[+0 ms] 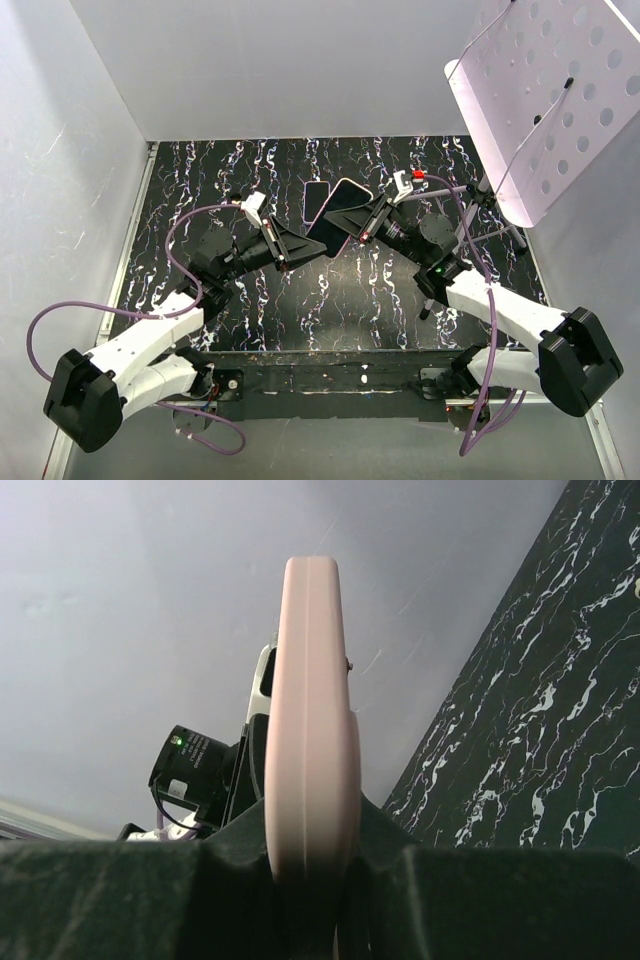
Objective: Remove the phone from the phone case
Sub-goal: Remove the phone case from the phone.
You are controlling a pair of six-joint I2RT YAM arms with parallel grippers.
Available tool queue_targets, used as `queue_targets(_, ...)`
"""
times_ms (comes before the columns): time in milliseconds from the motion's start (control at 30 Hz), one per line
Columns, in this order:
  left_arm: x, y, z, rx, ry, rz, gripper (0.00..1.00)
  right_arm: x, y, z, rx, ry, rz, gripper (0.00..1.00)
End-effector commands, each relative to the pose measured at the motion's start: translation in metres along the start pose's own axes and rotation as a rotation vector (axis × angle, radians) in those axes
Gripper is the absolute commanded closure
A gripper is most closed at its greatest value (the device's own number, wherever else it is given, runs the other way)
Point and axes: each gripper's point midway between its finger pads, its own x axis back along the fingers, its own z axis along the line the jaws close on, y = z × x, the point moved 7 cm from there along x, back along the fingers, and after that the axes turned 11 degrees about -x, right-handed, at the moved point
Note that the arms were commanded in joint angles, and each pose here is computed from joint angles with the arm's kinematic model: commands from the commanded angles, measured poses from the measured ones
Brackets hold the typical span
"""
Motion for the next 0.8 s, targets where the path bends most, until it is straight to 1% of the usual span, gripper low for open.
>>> queue_targets(0, -0.003, 0.039, -0.027, -0.042, -0.138, -0.321, 0.79, 0.018, -0.066, 0.007, -0.046, 0.054, 0.403, 0.99)
queue_targets(133, 0.006, 0.038, -0.025, -0.005, -0.142, -0.378, 0.79, 0.016, -0.066, 0.006, -0.04, 0.037, 0.415, 0.99)
queue_targets(233, 0.013, 0.038, -0.028, 0.007, -0.177, -0.423, 0.8, 0.017, -0.068, -0.001, -0.06, 0.012, 0.419, 0.99)
queue_targets(300, 0.017, 0.041, -0.031, -0.005, -0.191, -0.456, 0.8, 0.017, -0.069, -0.003, -0.074, 0.019, 0.425, 0.99)
queue_targets(400, 0.015, 0.041, -0.033, -0.027, -0.169, -0.433, 0.78, 0.016, -0.071, -0.006, -0.085, -0.001, 0.45, 0.99)
queue_targets(467, 0.012, 0.041, -0.034, -0.038, -0.168, -0.414, 0.74, 0.015, -0.073, -0.007, -0.089, -0.02, 0.491, 0.99)
queue_targets(533, 0.008, 0.04, -0.034, -0.036, -0.163, -0.377, 0.75, 0.014, -0.073, -0.007, -0.087, -0.026, 0.515, 0.99)
queue_targets(567, 0.006, 0.039, -0.032, -0.03, -0.156, -0.366, 0.77, 0.015, -0.073, -0.006, -0.084, -0.025, 0.513, 0.99)
queue_targets(600, 0.004, 0.039, -0.03, -0.021, -0.151, -0.358, 0.83, 0.015, -0.073, -0.005, -0.076, -0.026, 0.517, 0.99)
queue_targets(667, 0.004, 0.038, -0.029, -0.015, -0.165, -0.357, 1.0, 0.016, -0.073, -0.005, -0.055, -0.039, 0.527, 0.99)
queue_targets(700, 0.003, 0.039, -0.027, 0.001, -0.156, -0.36, 1.0, 0.018, -0.073, -0.005, -0.043, -0.042, 0.532, 0.99)
queue_targets(733, 0.004, 0.04, -0.028, 0.008, -0.16, -0.373, 1.0, 0.02, -0.073, -0.003, -0.021, -0.045, 0.521, 0.95)
queue_targets(767, 0.005, 0.041, -0.029, 0.007, -0.167, -0.39, 1.0, 0.021, -0.071, -0.004, -0.007, -0.063, 0.5, 0.83)
